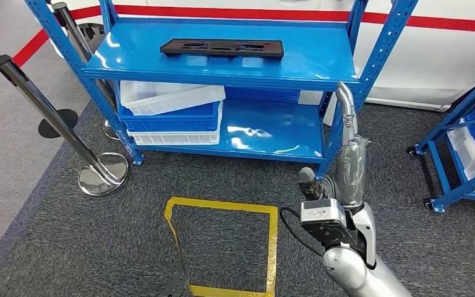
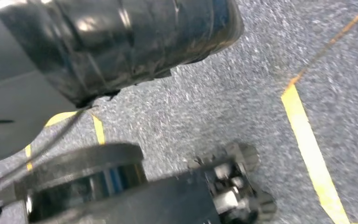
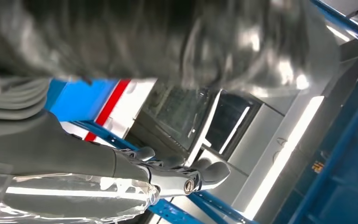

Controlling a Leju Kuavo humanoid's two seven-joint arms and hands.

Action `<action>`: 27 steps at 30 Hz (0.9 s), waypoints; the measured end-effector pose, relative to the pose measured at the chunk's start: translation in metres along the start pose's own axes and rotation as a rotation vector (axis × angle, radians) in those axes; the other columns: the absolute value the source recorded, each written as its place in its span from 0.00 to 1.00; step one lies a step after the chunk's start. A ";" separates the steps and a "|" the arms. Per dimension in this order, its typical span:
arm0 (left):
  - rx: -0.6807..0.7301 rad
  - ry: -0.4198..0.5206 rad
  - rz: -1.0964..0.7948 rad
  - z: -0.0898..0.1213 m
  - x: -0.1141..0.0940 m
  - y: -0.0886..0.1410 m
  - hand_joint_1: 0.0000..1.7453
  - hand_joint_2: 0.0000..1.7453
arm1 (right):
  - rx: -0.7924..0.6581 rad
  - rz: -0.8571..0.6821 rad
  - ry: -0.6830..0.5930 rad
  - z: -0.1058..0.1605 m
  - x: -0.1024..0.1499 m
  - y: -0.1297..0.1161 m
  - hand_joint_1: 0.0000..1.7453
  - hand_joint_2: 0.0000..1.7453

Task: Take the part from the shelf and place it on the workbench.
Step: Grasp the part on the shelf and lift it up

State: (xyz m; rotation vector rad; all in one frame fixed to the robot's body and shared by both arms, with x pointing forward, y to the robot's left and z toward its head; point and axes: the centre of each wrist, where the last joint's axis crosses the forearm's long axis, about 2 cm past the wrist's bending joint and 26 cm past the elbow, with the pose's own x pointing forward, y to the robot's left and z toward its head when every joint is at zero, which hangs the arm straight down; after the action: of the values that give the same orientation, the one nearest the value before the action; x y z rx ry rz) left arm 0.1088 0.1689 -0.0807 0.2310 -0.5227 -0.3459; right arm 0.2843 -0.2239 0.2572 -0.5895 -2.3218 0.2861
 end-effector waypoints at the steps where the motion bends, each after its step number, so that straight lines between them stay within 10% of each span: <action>1: -0.001 -0.002 -0.002 0.000 0.000 0.000 0.00 0.00 | -0.002 -0.003 -0.003 -0.001 0.001 -0.001 0.00 0.00; 27: -0.028 -0.019 -0.020 0.001 0.006 -0.004 0.00 0.00 | 0.049 0.026 -0.039 0.000 0.003 -0.002 0.00 0.00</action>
State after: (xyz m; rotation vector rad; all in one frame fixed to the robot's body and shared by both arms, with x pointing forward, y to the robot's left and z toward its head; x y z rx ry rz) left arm 0.1117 0.1628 -0.0785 0.2060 -0.5341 -0.3749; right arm 0.2813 -0.2241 0.2595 -0.5949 -2.3388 0.3687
